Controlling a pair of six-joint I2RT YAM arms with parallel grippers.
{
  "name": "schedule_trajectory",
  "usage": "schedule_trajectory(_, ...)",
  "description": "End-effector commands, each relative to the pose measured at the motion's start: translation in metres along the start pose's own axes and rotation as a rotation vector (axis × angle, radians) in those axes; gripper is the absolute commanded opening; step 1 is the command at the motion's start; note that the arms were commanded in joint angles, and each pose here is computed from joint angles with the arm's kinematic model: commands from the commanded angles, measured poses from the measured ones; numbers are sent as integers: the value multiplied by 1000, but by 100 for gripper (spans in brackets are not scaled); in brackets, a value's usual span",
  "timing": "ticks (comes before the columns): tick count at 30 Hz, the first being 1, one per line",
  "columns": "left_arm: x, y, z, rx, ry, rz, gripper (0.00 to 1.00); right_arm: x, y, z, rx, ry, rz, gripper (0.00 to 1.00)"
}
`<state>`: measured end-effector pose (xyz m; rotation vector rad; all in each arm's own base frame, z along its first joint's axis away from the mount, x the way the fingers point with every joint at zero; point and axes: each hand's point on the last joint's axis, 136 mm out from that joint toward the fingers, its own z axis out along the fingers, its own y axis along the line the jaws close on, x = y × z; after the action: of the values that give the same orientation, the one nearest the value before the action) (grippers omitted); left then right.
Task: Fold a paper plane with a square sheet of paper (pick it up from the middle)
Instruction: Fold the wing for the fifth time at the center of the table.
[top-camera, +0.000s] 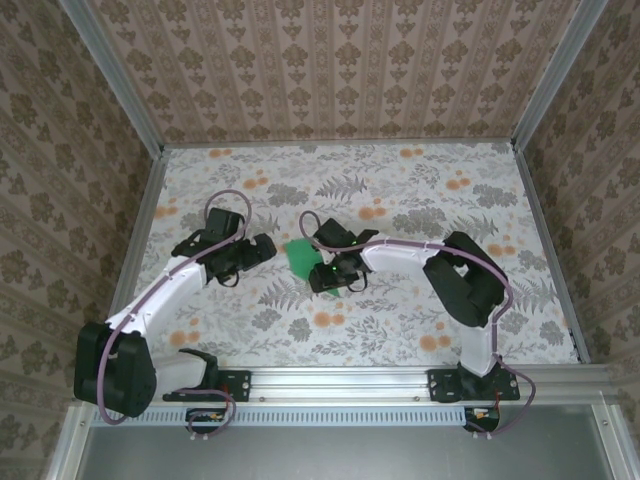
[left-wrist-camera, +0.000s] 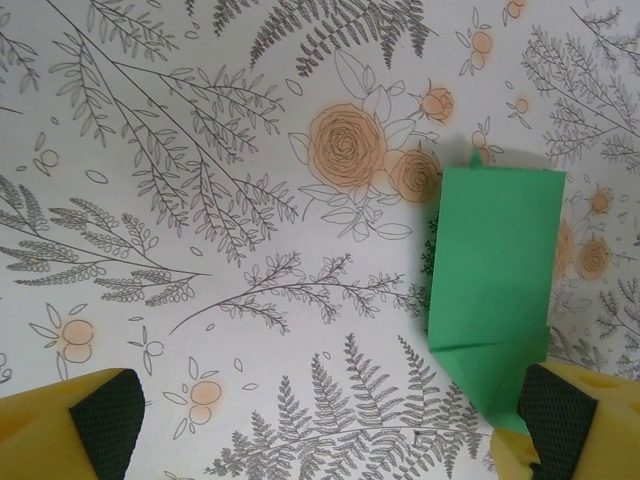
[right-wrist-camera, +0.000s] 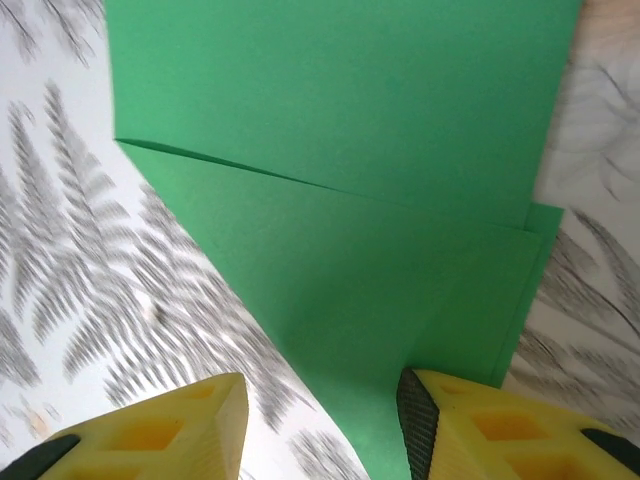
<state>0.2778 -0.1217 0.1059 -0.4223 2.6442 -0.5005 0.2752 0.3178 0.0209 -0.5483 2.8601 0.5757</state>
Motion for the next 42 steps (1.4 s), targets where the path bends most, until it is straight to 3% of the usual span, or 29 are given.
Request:
schedule_trajectory(1,5,-5,2,48,16,-8,100,56,-24,-15,26,190,-140,47)
schedule_trajectory(6,17,-16,8,115,44,-3,100,40,-16,-35,7,118,-180,48)
schedule_trajectory(10,30,-21,12,133,73,3,99,4,2,-50,-62,-72,-34,50)
schedule_trajectory(14,41,-30,16,161,92,-4,98,-14,3,-50,-67,-149,89,47)
schedule_trajectory(23,69,-50,25,237,162,-35,88,-15,-18,-28,-35,-138,192,44)
schedule_trajectory(33,88,-73,39,305,256,-86,73,-4,-35,-6,-106,-91,273,42)
schedule_trajectory(42,103,-96,58,323,332,-85,66,5,-48,-1,-219,-75,377,41)
